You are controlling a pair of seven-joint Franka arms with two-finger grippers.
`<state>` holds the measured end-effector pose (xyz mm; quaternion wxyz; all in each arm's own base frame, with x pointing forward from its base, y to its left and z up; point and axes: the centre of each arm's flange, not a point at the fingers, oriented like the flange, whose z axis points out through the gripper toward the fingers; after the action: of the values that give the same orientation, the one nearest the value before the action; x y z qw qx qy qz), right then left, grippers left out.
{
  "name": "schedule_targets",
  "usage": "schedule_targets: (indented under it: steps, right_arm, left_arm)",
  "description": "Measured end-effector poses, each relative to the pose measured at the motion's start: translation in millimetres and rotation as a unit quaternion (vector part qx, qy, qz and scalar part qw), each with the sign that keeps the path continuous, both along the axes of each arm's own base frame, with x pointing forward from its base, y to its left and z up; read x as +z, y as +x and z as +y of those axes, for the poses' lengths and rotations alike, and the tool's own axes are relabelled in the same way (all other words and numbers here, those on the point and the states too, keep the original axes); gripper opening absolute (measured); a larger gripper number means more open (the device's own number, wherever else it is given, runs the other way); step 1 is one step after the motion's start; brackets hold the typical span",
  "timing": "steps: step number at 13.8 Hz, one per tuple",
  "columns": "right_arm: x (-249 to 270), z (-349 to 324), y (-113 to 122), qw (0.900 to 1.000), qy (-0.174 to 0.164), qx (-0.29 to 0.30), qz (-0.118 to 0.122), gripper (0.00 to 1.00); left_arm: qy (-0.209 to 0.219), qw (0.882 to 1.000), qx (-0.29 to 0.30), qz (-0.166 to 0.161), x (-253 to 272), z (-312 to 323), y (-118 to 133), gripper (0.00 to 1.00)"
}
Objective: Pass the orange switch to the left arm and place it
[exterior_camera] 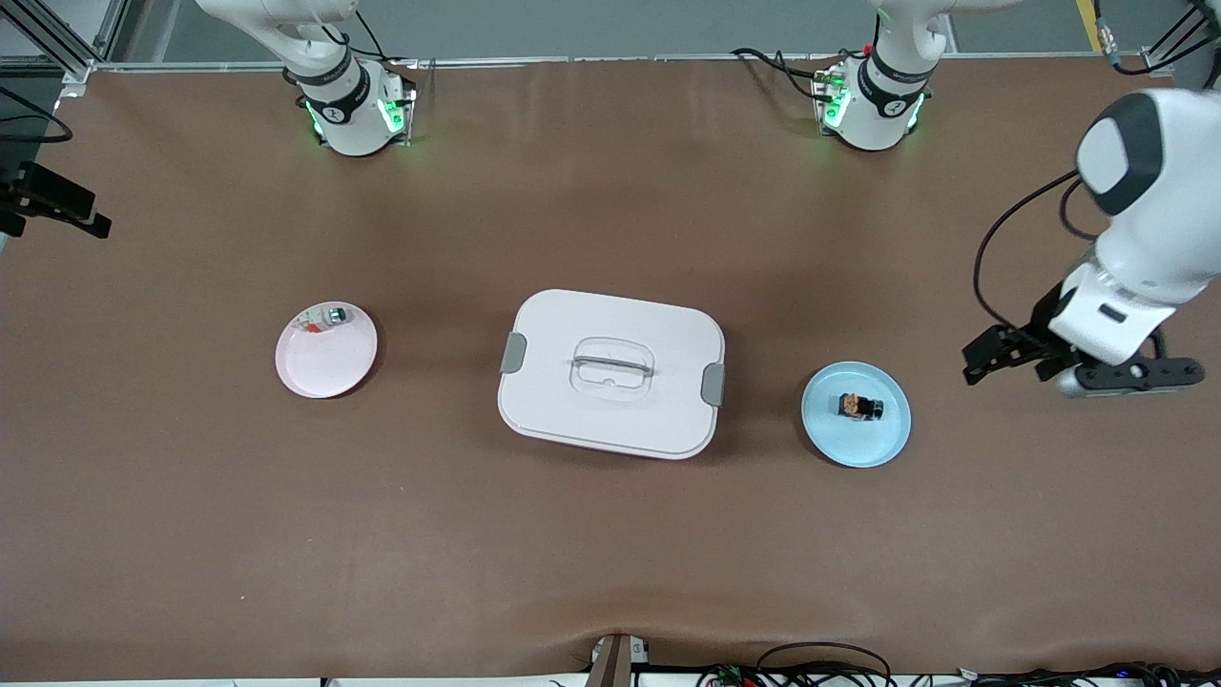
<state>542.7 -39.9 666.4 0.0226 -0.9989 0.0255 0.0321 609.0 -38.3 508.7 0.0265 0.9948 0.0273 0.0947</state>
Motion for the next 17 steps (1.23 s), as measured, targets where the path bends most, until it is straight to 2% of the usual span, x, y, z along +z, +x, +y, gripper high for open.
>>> schedule_targets:
  steps: [9, 12, 17]
  right_arm:
    - [0, 4, 0, 1.0, 0.0, 0.003, 0.0, 1.0]
    - [0, 4, 0, 1.0, 0.0, 0.004, -0.001, 1.0]
    - [0, 9, 1, 1.0, 0.0, 0.009, -0.003, 1.0]
  left_arm:
    - [0.006, 1.0, -0.009, -0.003, 94, 4, -44, 1.0]
    - [0.006, 1.0, -0.01, -0.009, 117, 3, -47, 1.0]
    - [0.005, 1.0, -0.022, -0.011, 122, -9, -47, 1.0]
